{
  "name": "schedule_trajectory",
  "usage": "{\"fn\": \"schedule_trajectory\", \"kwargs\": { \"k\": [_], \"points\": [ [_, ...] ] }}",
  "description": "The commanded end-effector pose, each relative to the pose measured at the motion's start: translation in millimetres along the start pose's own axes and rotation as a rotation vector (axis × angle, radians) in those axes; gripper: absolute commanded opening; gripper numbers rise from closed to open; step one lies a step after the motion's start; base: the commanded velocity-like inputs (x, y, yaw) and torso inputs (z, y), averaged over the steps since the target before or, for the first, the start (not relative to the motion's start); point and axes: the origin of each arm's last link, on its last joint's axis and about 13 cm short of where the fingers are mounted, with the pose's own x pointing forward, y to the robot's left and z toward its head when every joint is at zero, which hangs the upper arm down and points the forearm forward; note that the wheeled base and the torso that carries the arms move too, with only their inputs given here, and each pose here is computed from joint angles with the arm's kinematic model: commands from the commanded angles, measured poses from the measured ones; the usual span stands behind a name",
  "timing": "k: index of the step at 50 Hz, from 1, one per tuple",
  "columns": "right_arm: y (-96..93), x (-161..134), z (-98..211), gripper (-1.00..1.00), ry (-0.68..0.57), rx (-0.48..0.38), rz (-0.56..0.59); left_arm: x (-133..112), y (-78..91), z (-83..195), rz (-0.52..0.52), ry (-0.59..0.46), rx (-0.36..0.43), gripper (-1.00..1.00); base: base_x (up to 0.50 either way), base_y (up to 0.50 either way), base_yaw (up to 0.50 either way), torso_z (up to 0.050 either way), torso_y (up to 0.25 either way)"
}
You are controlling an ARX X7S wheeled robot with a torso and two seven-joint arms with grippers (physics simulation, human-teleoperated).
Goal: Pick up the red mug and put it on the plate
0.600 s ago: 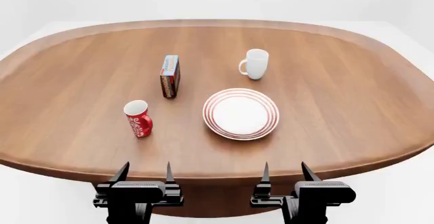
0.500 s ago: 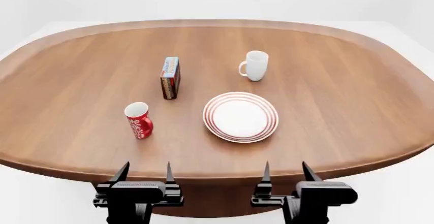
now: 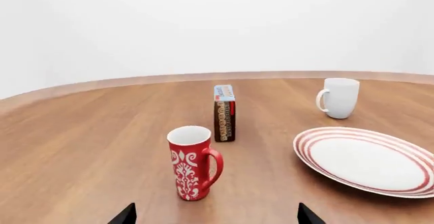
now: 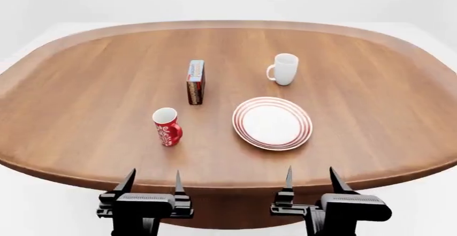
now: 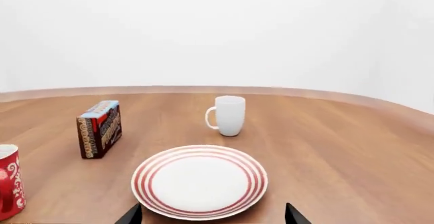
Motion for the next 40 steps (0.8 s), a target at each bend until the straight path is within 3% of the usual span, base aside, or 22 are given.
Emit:
{"fn": "schedule_trajectory", "kwargs": {
  "k": [1, 20, 22, 27, 40],
  "points": [
    [1.4, -0.4, 1.5, 1.00, -0.004, -0.030, 0.004, 1.8, 1.9, 0.9, 0.009, -0.010, 0.007, 1.00, 0.00, 0.50, 0.00, 0.000, 0.000],
    [2.8, -0.5, 4.1, 1.00, -0.019, -0.019, 0.012, 1.8, 3.9, 6.2, 0.011, -0.024, -0.008, 1.00, 0.00, 0.50, 0.00, 0.000, 0.000],
    [1.9, -1.3, 5.5, 1.00, -0.044, 0.029, 0.015, 1.8, 4.1, 7.0, 0.012, -0.027, -0.009, 1.00, 0.00, 0.00, 0.00, 0.000, 0.000],
    [-0.5, -3.8, 10.4, 1.00, -0.065, 0.044, 0.007, 2.2, 5.3, 9.2, 0.017, -0.031, -0.016, 1.00, 0.00, 0.00, 0.00, 0.000, 0.000],
    [0.2, -5.2, 12.7, 1.00, -0.067, 0.030, 0.013, 3.2, 6.3, 10.6, 0.023, -0.033, -0.016, 1.00, 0.50, 0.00, 0.00, 0.000, 0.000]
  ]
}}
